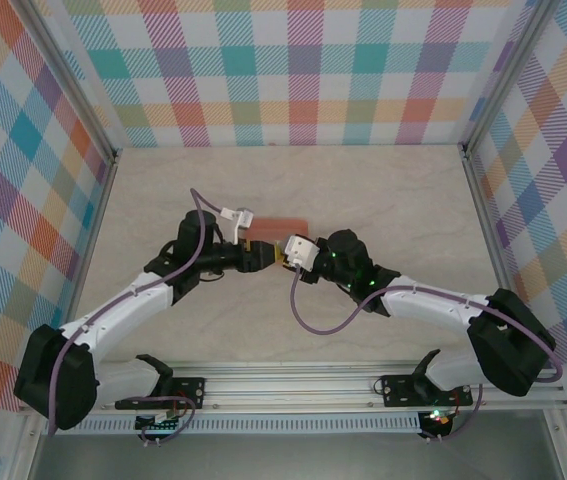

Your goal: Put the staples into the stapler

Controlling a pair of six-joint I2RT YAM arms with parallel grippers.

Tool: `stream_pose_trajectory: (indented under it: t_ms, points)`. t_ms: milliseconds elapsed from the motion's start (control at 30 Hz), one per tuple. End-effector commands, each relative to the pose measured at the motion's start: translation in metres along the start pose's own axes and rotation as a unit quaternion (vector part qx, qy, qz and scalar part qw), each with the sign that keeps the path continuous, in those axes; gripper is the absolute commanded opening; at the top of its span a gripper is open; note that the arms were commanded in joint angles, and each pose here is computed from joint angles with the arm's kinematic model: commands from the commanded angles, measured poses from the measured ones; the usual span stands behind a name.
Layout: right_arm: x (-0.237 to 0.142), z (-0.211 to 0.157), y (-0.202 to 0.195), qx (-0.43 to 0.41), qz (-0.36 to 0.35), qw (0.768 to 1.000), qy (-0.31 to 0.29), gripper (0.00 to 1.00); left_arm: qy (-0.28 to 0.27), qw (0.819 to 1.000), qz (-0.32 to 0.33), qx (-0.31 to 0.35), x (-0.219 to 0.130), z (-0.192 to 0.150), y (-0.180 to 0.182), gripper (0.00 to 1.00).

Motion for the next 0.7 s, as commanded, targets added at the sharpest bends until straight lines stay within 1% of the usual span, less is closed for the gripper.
stream_pose_trajectory:
  t_ms: [0,133,267,333,433,567,600,667]
  points:
    - [-0.0045,0.0259,-0.0077,0.005,-0.008,0.999,-0.046,0.32,-0.007,0.999,-0.021,0.028,0.0032,0.0089,-0.0160,0.55]
    - [-0.0065,0.0267,-0.0071,0.007,-0.008,0.999,-0.050,0.32,-0.004,0.999,-0.020,0.028,0.0071,0.0084,-0.0142,0.52]
    - [-0.0080,0.0278,-0.0056,0.008,-0.005,0.998,-0.055,0.32,-0.006,0.999,-0.020,0.031,0.0093,0.0101,-0.0134,0.51]
    - [-0.0080,0.0278,-0.0057,0.007,-0.005,0.998,-0.055,0.32,-0.006,0.999,-0.021,0.033,0.0101,0.0106,-0.0141,0.48]
    - [-0.0077,0.0275,-0.0055,0.008,-0.005,0.999,-0.054,0.32,-0.003,0.999,-0.026,0.039,0.0106,0.0105,-0.0162,0.42]
    - [-0.0081,0.0271,-0.0063,0.015,-0.007,0.998,-0.053,0.33,0.003,0.998,-0.026,0.060,0.0080,0.0089,-0.0190,0.29]
    - [-0.0083,0.0265,-0.0058,0.016,-0.007,0.998,-0.052,0.34,0.006,0.997,-0.025,0.072,0.0067,0.0085,-0.0199,0.24]
    - [-0.0098,0.0256,-0.0048,0.018,-0.006,0.999,-0.052,0.37,0.007,0.996,-0.018,0.089,0.0040,0.0095,-0.0210,0.21]
Point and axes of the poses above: each hand's point on the last joint's axis, 136 mm out from that joint toward the fingers, its own x axis out along the fingers, its own y axis along the line the jaws close on, z = x × y, the point moved 1 cm from there along -x, back along the fingers, and after that the axes turned 4 degrees about -x, right-handed, at the moved point
